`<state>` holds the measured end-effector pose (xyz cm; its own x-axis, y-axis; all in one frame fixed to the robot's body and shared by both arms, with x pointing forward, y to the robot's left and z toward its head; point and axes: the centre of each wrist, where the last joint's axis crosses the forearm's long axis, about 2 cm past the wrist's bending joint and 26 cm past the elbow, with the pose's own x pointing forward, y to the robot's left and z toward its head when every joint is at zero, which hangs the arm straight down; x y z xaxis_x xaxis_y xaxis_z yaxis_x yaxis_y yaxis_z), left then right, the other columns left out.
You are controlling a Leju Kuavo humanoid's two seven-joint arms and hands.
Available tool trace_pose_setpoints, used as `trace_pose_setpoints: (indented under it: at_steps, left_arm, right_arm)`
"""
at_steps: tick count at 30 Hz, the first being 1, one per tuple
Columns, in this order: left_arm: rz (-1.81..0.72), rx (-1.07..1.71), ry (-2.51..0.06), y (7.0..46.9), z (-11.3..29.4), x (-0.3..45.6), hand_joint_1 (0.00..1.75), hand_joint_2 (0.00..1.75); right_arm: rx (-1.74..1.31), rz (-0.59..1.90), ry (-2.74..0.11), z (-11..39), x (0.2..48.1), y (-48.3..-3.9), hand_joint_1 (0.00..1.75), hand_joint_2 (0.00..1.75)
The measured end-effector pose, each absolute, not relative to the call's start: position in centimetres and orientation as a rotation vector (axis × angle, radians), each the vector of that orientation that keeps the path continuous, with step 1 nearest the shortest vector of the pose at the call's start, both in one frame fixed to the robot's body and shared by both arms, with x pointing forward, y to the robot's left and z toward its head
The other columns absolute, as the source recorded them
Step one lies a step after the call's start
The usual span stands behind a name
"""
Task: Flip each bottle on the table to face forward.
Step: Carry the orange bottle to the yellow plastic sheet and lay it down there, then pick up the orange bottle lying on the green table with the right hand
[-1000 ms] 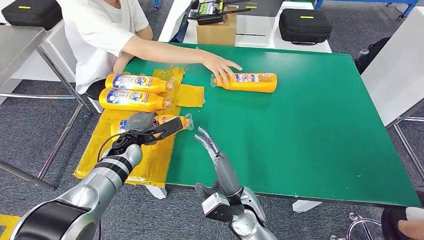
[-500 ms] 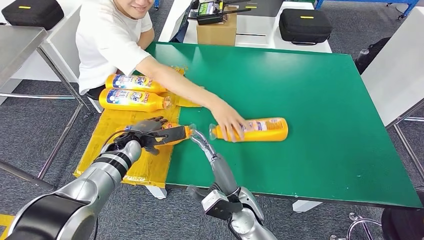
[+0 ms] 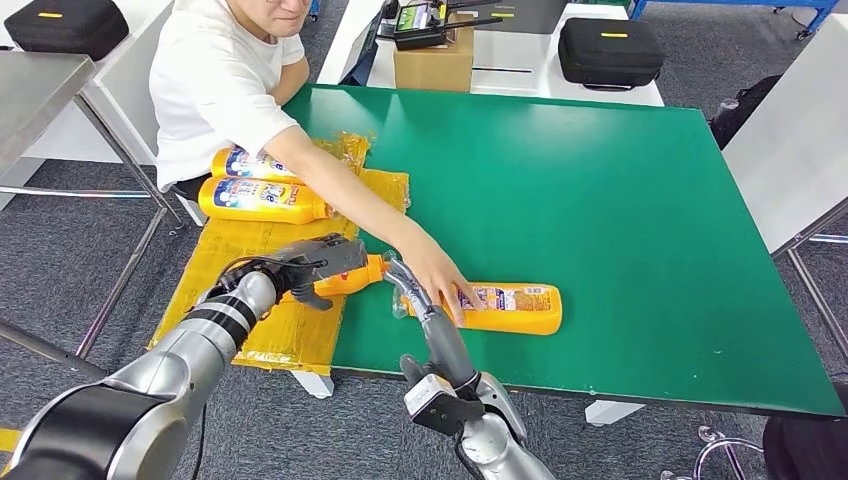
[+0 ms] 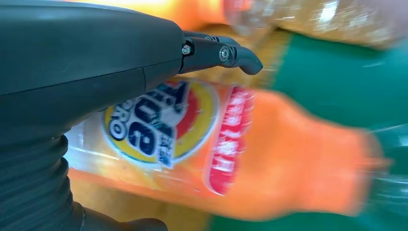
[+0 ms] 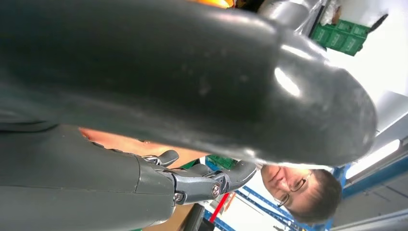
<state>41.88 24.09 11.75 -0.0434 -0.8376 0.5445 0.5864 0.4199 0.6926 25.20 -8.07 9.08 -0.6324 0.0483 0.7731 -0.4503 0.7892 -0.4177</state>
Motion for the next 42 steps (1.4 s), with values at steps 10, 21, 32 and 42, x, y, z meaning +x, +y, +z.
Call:
trace_pose_setpoints:
  at_steps: [10,21,32,42]
  left_arm:
    - [-0.663,-0.019,-1.575,25.6,13.1,41.6,0.00,1.75]
    - [-0.165,-0.091,-1.846,25.1,14.8,37.8,0.00,1.75]
    - [0.062,0.127,-2.085,23.8,17.7,31.6,0.00,1.75]
    - [0.080,0.109,-2.162,23.0,19.1,30.3,0.00,1.75]
  right_arm:
    - [0.227,0.630,-2.165,8.6,24.8,-8.2,0.00,0.87]
    - [0.186,0.377,-2.176,9.4,24.1,-7.9,0.00,0.87]
    - [-0.136,0.399,-2.011,9.0,24.9,-9.5,0.00,1.75]
    - [-0.234,0.511,-1.974,8.3,26.0,-12.3,0.00,1.75]
